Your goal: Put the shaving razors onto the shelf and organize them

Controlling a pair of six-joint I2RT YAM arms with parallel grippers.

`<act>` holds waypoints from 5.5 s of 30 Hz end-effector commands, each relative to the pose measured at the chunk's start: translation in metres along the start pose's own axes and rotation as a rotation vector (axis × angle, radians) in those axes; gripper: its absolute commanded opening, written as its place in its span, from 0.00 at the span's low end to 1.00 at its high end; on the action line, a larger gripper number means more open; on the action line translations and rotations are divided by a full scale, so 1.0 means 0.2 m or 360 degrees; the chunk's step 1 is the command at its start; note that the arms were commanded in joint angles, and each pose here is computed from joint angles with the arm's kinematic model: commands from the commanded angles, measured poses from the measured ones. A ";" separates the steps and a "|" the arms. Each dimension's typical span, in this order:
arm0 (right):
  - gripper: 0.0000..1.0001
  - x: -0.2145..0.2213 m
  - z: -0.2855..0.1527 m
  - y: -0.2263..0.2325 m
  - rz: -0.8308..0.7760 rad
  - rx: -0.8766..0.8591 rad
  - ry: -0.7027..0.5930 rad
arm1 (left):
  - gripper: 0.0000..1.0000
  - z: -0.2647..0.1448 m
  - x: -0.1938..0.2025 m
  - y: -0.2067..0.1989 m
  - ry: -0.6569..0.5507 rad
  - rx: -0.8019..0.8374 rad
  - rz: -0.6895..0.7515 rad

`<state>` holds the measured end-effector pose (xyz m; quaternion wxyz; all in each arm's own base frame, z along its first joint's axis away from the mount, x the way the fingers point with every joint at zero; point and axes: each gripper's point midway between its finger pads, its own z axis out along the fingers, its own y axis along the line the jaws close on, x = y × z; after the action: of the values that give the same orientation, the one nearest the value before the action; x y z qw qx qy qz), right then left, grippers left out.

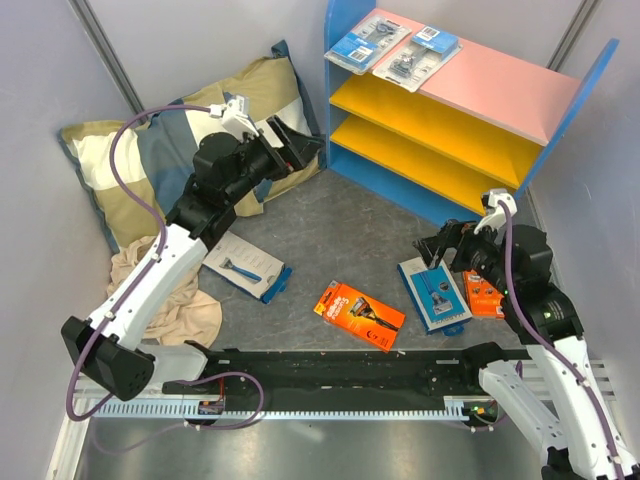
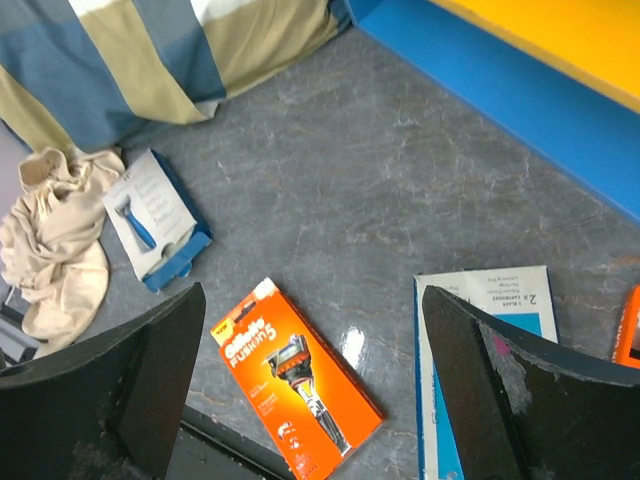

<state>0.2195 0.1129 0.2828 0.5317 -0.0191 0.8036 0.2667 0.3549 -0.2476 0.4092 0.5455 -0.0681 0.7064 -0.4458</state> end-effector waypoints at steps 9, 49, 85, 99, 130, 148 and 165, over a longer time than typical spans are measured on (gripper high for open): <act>0.98 0.22 0.13 -0.09 0.0001 0.0027 0.0266 | 1.00 -0.11 0.50 0.35 0.0621 -0.0133 0.0087; 0.98 0.98 0.39 0.00 0.0296 -0.0298 0.0829 | 0.95 -0.81 1.83 0.67 0.1388 -0.0529 -0.0578; 0.98 1.02 0.33 0.04 0.0343 -0.0366 0.0863 | 0.22 -0.63 1.78 1.01 0.0824 -0.0758 -0.0496; 0.98 1.04 0.33 0.01 0.0238 -0.0357 0.0873 | 0.06 -0.56 1.51 0.81 0.0726 -0.0524 -0.0331; 0.98 0.98 0.44 0.22 0.0259 -0.0927 0.0601 | 0.06 -0.52 1.39 0.37 0.0875 0.0130 -0.0057; 0.54 0.92 0.27 0.45 0.0349 -0.1410 0.0726 | 0.09 -0.46 1.34 0.36 0.0772 0.0089 -0.0093; 0.15 0.77 0.30 0.50 0.0222 -0.1290 0.0667 | 0.98 -0.48 1.18 0.46 0.0662 -0.0194 0.0058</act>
<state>0.1602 0.2608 0.1403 0.2399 -0.1955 0.7426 0.5940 0.1969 -0.2966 0.1489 0.3295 0.0287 0.8346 -0.4406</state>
